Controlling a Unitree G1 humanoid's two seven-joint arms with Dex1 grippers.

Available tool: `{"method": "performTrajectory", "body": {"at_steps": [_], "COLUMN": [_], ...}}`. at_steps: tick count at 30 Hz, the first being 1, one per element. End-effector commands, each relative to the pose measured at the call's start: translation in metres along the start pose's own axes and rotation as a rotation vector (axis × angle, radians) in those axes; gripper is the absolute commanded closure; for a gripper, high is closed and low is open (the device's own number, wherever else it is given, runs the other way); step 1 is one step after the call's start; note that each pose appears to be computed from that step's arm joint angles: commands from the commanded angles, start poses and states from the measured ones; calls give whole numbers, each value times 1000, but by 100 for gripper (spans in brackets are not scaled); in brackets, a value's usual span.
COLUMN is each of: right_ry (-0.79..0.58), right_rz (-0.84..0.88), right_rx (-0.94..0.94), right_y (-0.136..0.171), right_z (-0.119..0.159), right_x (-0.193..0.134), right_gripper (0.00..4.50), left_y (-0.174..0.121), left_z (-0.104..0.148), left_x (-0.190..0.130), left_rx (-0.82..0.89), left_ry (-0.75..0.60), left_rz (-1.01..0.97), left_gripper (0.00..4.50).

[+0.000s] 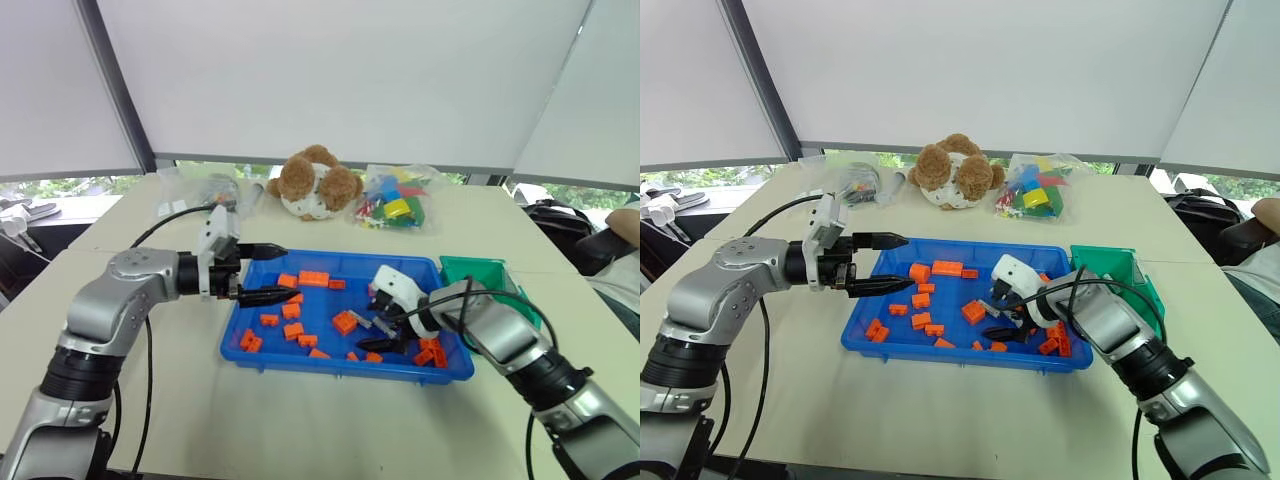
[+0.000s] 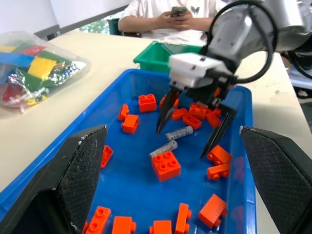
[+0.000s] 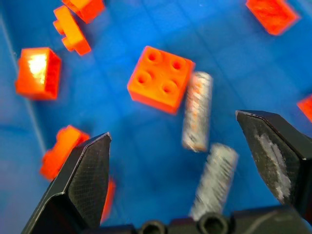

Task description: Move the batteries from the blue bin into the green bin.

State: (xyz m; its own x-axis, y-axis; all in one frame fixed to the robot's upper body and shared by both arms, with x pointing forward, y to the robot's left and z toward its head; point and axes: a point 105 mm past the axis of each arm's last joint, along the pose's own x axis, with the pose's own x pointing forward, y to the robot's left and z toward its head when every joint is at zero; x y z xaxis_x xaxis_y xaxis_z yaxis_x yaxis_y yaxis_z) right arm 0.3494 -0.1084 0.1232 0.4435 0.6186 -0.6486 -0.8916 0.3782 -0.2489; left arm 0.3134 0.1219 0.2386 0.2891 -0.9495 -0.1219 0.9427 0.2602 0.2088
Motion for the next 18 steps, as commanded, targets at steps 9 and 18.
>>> {"method": "performTrajectory", "body": {"at_steps": [9, 18], "right_ry": [-3, -120], "right_rz": [-18, -108], "right_rx": [16, 30], "right_y": [-18, -34], "right_z": [3, 41], "right_x": [8, -18], "right_gripper": [249, 448], "left_y": [-2, -1], "left_z": [12, 12], "left_x": [-8, -5], "left_rx": [35, 38], "left_ry": [-10, -12], "left_rz": [17, 6], "left_gripper": [0, 0]}}
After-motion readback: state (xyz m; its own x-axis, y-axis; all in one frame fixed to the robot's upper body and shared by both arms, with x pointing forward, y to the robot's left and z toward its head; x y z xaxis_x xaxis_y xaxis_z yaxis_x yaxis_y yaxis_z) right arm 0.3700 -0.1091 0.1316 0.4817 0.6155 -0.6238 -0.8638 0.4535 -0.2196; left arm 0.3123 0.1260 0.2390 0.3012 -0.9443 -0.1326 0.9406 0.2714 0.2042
